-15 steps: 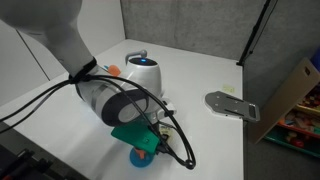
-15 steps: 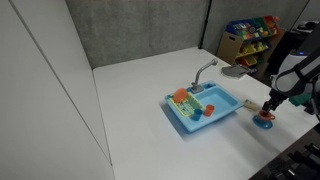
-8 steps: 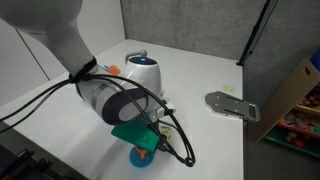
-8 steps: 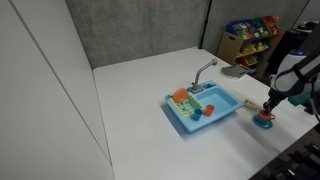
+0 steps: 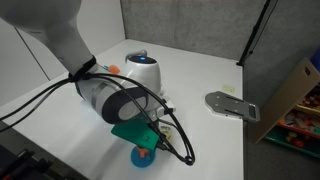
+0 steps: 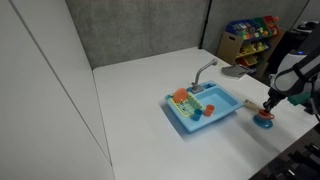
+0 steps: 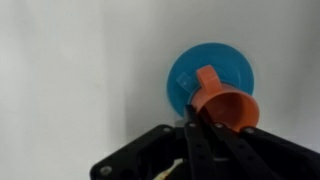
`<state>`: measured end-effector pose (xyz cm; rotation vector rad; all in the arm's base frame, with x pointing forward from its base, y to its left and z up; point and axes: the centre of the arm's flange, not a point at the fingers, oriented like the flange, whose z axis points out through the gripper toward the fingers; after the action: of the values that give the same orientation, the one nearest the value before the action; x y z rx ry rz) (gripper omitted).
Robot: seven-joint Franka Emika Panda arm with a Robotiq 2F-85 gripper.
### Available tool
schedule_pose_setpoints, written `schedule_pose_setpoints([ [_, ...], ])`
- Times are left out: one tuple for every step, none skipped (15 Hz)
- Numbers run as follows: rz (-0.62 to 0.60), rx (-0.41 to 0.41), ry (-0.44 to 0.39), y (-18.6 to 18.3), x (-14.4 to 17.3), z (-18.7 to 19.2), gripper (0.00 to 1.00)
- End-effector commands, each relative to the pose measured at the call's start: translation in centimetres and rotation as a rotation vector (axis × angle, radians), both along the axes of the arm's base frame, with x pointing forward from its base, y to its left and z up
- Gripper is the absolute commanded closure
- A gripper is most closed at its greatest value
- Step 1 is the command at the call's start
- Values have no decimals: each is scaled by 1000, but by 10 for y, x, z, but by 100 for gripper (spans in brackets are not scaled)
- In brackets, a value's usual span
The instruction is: Put the orange mug on the right corner of the sink
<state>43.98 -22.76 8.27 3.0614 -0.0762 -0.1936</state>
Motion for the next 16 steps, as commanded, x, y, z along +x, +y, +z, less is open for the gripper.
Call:
schedule_pose_setpoints([
  [2, 23, -9, -4, -11, 15, 96],
  [-2, 30, -11, -5, -13, 18, 96],
  [-6, 36, -13, -6, -15, 21, 96],
  [-5, 45, -13, -7, -17, 25, 96],
  [-8, 53, -18, -9, -18, 29, 96],
  [-9, 61, -23, -10, -20, 33, 96],
  [-13, 69, -31, -11, -21, 39, 96],
  [-19, 77, -38, -12, -22, 43, 96],
  [-27, 83, -48, -13, -23, 50, 96],
  [-36, 90, -56, -13, -22, 56, 96],
  [-50, 94, -69, -13, -20, 62, 96],
  [-61, 98, -81, -13, -18, 68, 96],
  [-75, 102, -89, -12, -15, 73, 96],
  [-90, 103, -99, -11, -12, 77, 96],
  [-101, 110, -104, -9, -8, 82, 96],
  [-112, 123, -107, -6, -5, 87, 96],
])
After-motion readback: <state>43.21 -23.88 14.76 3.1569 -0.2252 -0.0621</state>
